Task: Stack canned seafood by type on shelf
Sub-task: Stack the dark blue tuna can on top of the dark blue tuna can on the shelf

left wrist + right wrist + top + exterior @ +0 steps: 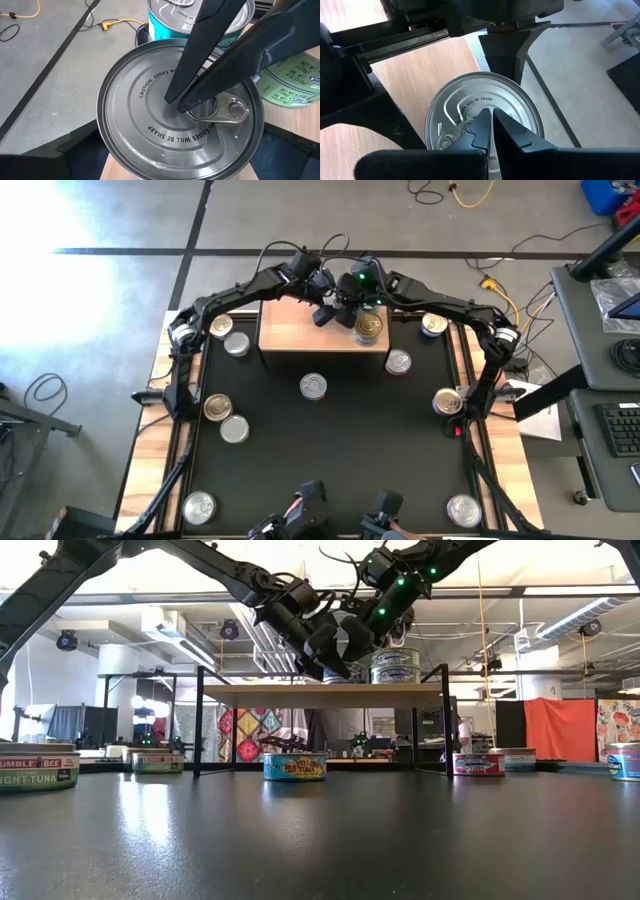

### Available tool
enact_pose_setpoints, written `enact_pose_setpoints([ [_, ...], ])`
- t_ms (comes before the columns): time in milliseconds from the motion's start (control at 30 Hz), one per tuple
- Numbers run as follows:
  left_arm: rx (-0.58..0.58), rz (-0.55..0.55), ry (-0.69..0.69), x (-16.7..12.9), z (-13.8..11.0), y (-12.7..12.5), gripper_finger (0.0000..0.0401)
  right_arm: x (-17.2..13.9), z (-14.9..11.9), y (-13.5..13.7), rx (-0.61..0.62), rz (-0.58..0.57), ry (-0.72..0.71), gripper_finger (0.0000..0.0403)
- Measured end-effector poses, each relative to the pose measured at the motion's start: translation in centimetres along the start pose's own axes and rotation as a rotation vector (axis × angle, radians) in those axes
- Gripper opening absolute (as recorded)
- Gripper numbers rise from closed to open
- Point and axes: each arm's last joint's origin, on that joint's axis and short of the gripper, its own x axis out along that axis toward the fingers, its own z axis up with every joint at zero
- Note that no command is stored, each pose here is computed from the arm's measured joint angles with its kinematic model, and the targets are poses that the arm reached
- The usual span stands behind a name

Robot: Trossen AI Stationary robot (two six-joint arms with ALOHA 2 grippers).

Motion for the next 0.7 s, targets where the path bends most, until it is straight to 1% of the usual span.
enact_pose_setpoints([
  [200,-0.005,0.002,-0.013,0.11,-0.04,0.08,0.0377,0.00,0.00,0.00,0.001,0.000,0.000,0.0013],
  [300,-0.007,0.001,-0.014,0.15,-0.01,0.00,0.0377,0.00,0.00,0.00,0.021,0.000,0.000,0.0013],
  [700,-0.054,0.008,-0.040,0.36,0.25,-0.16,0.0377,0.00,-0.04,-0.12,0.031,-0.002,0.001,0.0013],
])
